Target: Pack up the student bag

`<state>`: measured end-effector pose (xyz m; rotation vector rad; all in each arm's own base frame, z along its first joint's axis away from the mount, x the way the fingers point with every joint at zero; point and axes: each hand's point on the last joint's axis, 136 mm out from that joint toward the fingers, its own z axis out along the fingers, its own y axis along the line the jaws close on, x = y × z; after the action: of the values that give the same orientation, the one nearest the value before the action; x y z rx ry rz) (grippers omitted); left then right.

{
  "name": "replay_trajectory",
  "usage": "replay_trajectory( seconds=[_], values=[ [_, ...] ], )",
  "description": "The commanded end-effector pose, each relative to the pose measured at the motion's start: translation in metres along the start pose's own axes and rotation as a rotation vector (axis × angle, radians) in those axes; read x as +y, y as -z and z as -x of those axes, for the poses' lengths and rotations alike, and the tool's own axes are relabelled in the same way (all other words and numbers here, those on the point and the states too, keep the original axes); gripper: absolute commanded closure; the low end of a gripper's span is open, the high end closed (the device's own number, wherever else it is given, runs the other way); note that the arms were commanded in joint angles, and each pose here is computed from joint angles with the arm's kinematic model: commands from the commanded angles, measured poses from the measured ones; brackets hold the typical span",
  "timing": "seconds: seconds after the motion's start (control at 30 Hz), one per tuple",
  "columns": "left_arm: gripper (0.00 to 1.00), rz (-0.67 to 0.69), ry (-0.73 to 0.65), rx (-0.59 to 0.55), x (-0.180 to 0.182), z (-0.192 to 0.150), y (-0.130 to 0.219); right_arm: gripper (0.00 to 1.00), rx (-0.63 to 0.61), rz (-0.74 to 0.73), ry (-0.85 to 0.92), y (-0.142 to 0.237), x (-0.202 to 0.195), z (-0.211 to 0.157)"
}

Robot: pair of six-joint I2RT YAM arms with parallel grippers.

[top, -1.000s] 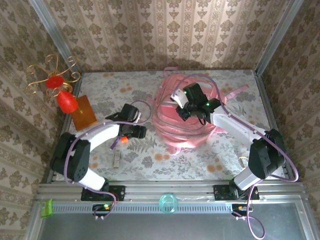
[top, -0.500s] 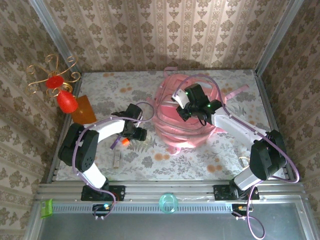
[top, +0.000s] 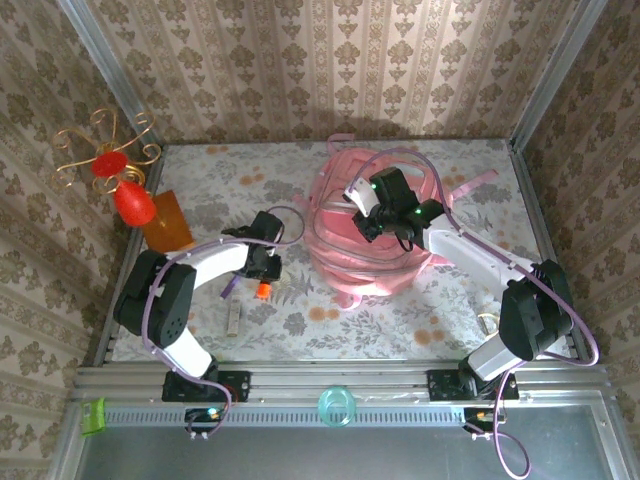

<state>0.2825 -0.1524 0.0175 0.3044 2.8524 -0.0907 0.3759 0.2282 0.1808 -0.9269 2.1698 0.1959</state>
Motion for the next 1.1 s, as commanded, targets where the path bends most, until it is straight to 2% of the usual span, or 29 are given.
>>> replay_trajectory(
  seconds=[0.0, 0.17, 0.3, 0.4, 0.53, 0.67, 0.83, 0.97, 1.07],
  values=[
    [0.75, -0.094, 0.016, 0.086, -0.019, -0.03, -0.007, 1.0, -0.114, 0.001, -0.059, 0.022, -0.003, 0.032],
    [0.91, -0.201, 0.087, -0.108, -0.036, 0.008, 0.025, 1.0, -0.142, 0.057, -0.197, 0.033, 0.004, 0.048],
    [0.93, -0.485, 0.234, -0.346, -0.071, 0.052, 0.09, 1.0, -0.199, 0.121, -0.302, 0.047, 0.012, 0.067],
    [0.91, -0.676, 0.344, -0.465, -0.095, 0.08, 0.135, 1.0, -0.25, 0.165, -0.368, 0.06, 0.015, 0.084],
    [0.93, -0.828, 0.449, -0.537, -0.121, 0.107, 0.17, 1.0, -0.262, 0.195, -0.425, 0.067, 0.016, 0.097],
    [0.92, -0.913, 0.561, -0.554, -0.141, 0.126, 0.178, 1.0, -0.259, 0.198, -0.453, 0.067, 0.013, 0.107],
    [0.88, -0.952, 0.621, -0.574, -0.158, 0.14, 0.183, 1.0, -0.266, 0.214, -0.458, 0.064, 0.013, 0.115],
    [0.81, -0.945, 0.678, -0.559, -0.164, 0.147, 0.167, 1.0, -0.282, 0.234, -0.464, 0.064, 0.014, 0.121],
    [0.63, -0.955, 0.655, -0.527, -0.176, 0.152, 0.162, 1.0, -0.288, 0.222, -0.473, 0.065, 0.011, 0.123]
  ],
)
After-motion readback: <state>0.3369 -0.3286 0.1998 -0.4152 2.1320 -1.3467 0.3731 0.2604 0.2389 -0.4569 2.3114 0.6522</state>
